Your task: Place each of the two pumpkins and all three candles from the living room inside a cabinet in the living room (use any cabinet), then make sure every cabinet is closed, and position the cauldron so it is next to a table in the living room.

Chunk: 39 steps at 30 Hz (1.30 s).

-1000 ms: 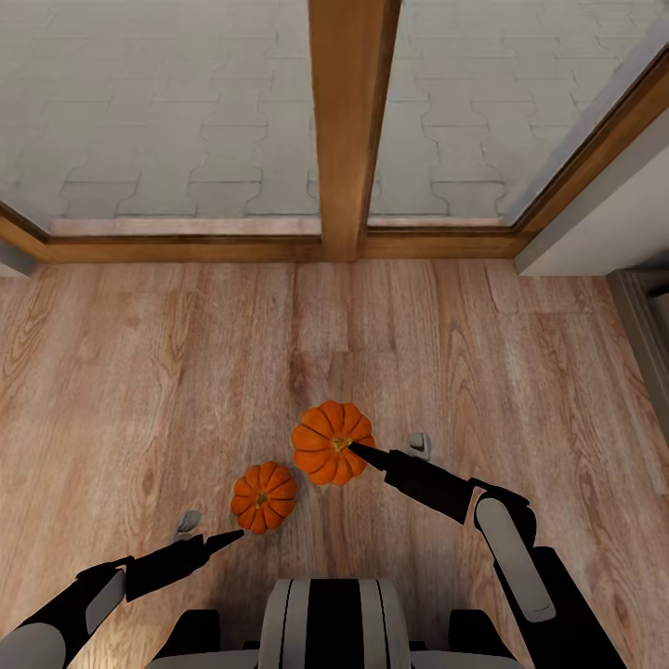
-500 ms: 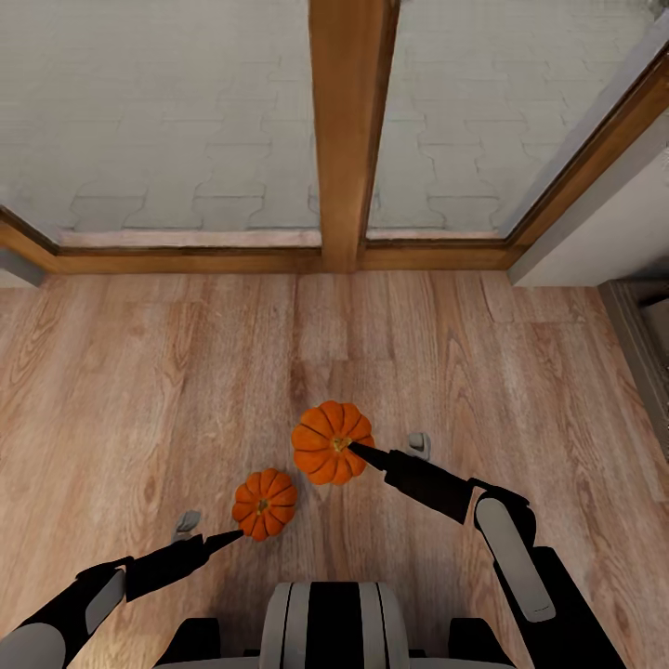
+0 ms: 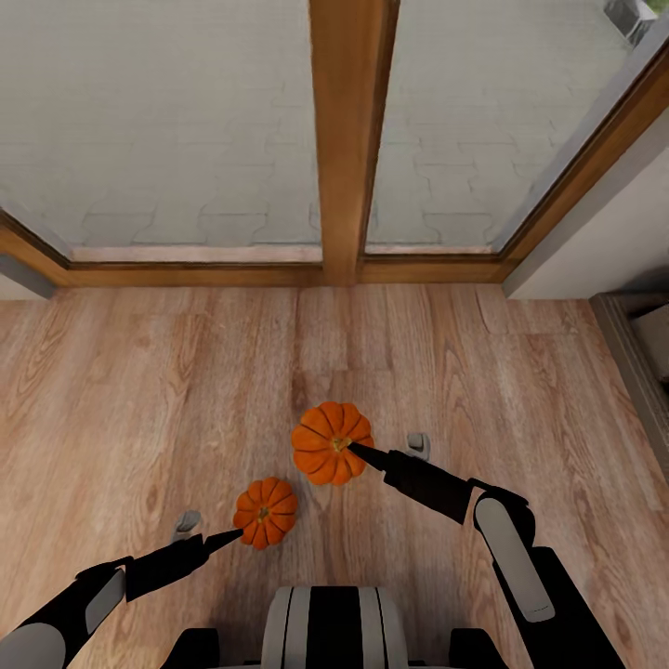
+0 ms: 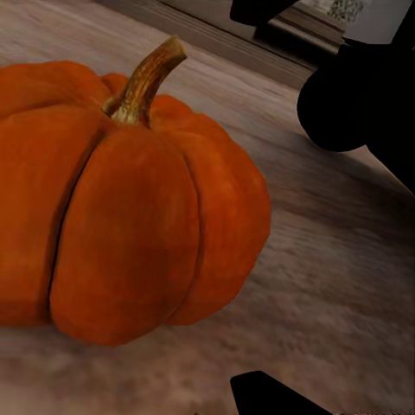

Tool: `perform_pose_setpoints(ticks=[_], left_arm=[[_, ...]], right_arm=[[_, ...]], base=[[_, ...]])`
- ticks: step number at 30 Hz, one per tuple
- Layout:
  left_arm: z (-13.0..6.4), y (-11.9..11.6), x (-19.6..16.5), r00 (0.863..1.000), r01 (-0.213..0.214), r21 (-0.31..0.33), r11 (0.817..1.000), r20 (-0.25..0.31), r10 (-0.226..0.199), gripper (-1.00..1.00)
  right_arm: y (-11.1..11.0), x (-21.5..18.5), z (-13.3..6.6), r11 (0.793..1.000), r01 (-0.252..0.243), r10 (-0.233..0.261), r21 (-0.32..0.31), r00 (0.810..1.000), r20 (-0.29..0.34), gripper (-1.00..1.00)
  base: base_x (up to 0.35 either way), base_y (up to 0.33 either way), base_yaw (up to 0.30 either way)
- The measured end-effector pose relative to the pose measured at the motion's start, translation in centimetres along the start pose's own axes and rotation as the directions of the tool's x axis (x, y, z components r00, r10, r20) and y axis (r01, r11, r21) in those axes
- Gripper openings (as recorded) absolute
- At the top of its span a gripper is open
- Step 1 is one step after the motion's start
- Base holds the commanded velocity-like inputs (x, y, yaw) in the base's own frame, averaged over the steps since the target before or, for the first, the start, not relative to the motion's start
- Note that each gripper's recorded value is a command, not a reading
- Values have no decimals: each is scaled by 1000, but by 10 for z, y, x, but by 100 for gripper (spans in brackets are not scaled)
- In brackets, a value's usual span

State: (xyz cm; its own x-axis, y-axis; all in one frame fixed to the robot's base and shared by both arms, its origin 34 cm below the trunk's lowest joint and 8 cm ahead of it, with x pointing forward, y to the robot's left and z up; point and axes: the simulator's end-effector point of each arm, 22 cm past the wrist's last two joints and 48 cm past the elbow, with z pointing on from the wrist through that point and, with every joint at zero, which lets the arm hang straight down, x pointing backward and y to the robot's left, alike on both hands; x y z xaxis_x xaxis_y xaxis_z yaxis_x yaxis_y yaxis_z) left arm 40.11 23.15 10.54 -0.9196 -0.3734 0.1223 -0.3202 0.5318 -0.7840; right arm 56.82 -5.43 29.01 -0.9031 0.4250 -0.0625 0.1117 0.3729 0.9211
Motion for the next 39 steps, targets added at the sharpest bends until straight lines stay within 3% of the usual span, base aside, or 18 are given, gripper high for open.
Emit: perform_pose_setpoints(ticks=[26,39], left_arm=[[-1,1,-2,1000,2,-1,1000,6,-2,100],[2,9,5,1000,15,-14,1000,-3,-15,100]], right_arm=[[0,-1,0,1000,1,-1,0,1000,1,-100],[-10,4,1,1000,-15,15,10,1000,-7,-100]], base=[[59,17,0],[0,0,0]])
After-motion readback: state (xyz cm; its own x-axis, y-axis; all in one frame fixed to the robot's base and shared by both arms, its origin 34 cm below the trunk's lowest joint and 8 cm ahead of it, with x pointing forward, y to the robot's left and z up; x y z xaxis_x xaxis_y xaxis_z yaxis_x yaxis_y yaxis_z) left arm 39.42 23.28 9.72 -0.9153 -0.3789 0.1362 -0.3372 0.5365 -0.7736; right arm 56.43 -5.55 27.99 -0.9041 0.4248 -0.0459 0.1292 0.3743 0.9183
